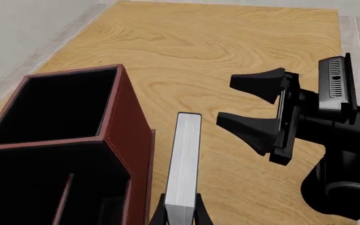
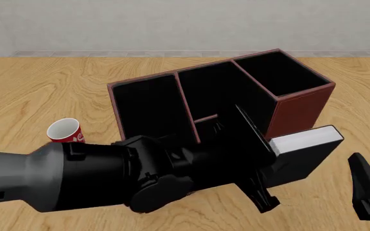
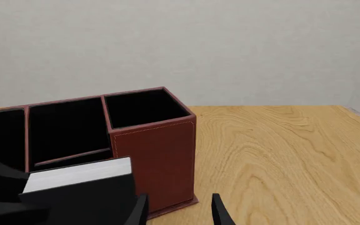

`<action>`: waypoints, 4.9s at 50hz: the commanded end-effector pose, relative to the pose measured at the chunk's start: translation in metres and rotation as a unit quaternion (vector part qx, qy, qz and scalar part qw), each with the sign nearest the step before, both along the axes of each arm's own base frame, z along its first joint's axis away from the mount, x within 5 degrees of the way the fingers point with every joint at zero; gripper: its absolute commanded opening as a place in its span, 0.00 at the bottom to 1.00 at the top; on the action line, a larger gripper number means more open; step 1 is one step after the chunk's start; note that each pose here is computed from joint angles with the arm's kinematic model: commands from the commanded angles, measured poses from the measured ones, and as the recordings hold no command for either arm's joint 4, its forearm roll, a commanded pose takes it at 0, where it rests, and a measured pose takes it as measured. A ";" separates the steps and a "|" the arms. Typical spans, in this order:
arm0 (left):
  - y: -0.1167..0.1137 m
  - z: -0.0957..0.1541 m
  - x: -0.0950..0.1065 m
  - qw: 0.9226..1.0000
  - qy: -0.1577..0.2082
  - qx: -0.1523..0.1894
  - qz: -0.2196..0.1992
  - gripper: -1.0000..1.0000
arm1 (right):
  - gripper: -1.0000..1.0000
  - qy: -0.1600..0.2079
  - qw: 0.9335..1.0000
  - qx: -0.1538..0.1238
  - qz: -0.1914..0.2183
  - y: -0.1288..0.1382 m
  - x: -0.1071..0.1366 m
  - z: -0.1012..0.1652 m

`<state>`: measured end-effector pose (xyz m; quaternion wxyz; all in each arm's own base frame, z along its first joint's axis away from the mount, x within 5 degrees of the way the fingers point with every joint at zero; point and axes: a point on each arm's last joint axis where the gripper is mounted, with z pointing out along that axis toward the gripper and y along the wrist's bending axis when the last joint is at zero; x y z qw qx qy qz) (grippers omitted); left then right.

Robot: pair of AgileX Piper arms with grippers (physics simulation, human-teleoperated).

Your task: Pick up the book and place it in the back compartment of the caddy.

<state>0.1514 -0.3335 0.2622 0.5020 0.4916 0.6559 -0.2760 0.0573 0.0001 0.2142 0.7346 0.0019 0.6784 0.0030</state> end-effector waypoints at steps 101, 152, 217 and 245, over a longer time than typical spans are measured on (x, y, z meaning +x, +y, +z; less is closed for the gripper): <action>0.074 0.048 0.024 0.995 -0.049 -0.031 0.076 0.00 | 1.00 0.000 1.000 0.000 0.000 0.000 0.000 0.000; 0.072 0.031 0.060 0.992 -0.055 -0.017 0.114 0.00 | 1.00 0.000 1.000 0.000 0.000 0.000 0.000 0.000; 0.064 0.002 0.070 0.992 -0.022 0.018 0.120 1.00 | 1.00 0.000 1.000 0.000 0.000 0.000 0.000 0.000; 0.071 0.012 0.062 0.992 -0.027 0.004 0.120 1.00 | 1.00 0.000 1.000 0.000 0.000 0.000 0.000 0.000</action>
